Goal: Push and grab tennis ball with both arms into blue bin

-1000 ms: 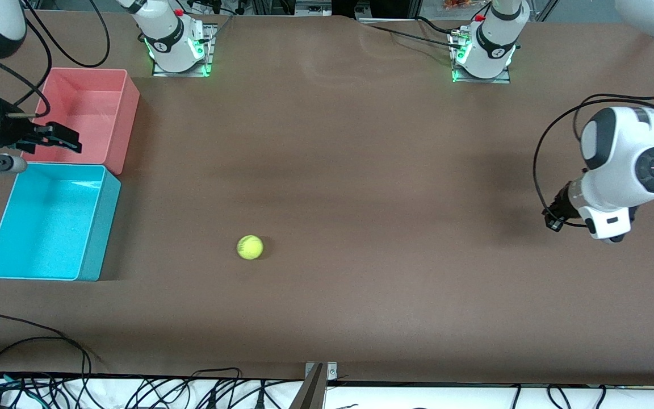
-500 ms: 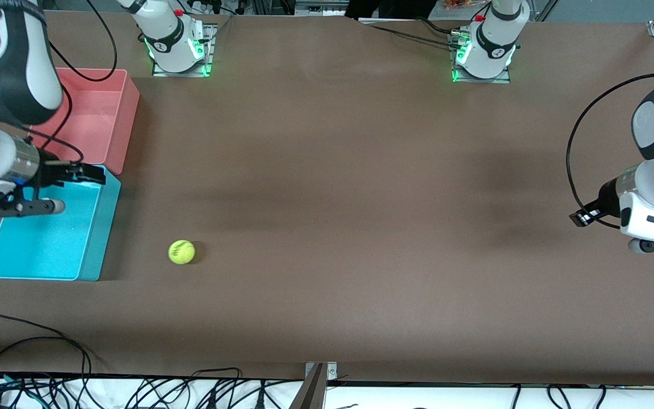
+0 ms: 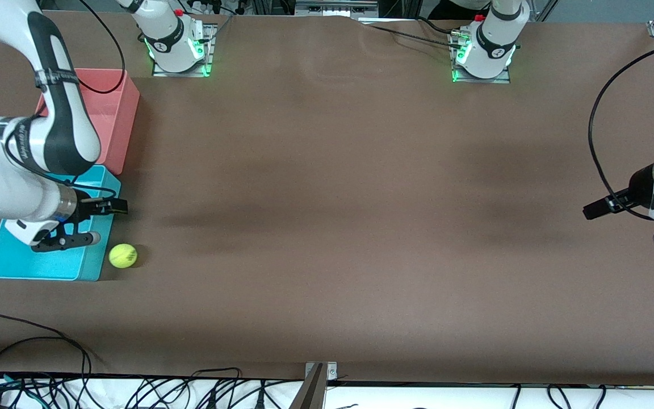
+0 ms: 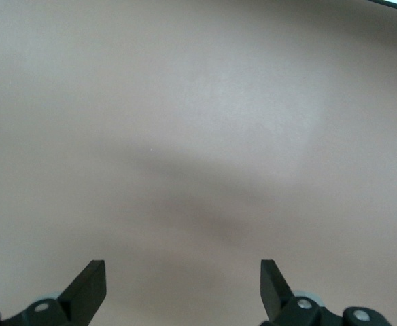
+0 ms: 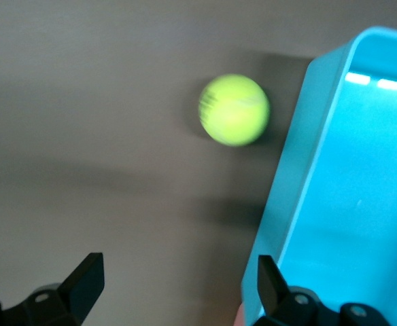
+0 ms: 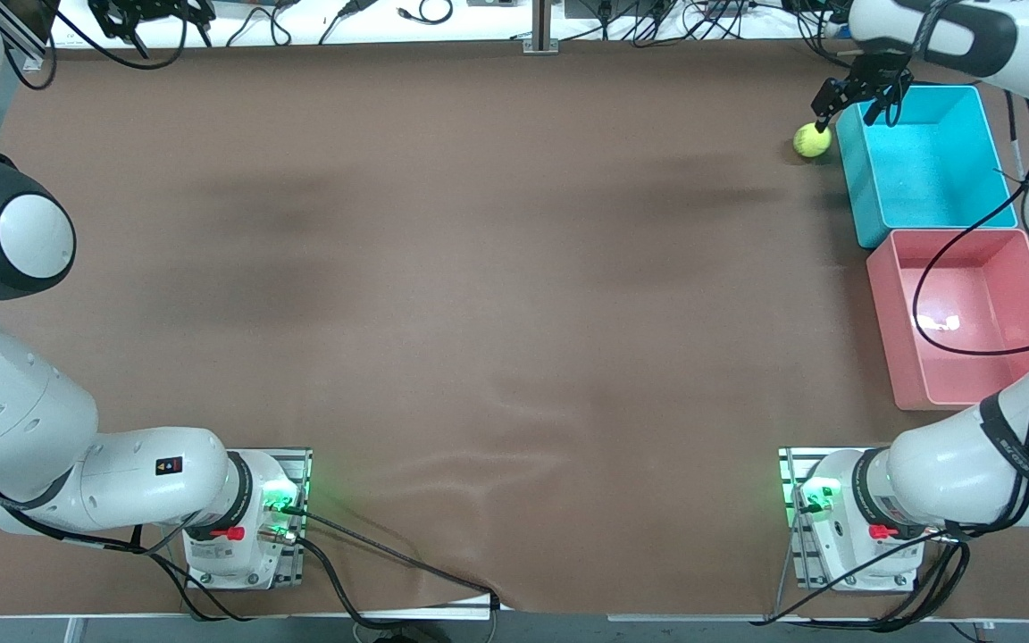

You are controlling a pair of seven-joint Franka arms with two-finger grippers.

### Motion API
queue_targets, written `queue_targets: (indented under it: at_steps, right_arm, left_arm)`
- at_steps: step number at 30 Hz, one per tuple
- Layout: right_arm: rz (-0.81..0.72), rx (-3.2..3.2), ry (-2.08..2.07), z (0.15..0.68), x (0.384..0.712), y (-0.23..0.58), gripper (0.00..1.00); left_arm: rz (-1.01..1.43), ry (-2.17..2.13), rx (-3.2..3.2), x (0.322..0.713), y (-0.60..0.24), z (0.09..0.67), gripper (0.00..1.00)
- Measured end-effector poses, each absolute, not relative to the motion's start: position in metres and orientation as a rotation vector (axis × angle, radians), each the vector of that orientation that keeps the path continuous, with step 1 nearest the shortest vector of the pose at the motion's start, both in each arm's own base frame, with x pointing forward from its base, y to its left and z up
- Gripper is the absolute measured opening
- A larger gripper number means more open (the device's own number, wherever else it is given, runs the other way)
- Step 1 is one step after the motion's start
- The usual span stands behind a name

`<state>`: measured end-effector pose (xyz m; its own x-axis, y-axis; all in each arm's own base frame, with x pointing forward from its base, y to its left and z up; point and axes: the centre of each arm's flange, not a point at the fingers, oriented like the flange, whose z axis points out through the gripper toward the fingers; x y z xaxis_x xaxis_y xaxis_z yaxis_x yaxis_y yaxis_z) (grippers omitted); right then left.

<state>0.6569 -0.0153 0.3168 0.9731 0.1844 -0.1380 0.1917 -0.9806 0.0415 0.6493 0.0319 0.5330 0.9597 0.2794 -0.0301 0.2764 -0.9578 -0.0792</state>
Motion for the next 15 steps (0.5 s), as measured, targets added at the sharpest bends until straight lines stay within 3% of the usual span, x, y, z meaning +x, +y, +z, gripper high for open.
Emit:
queue_targets:
  at_steps: [15]
  right_arm:
    - [-0.106,3.028,0.350,0.278,0.671,-0.015,1.00]
  left_arm:
    - [0.104,-0.147,-3.118,0.643,0.027,0.563,1.00]
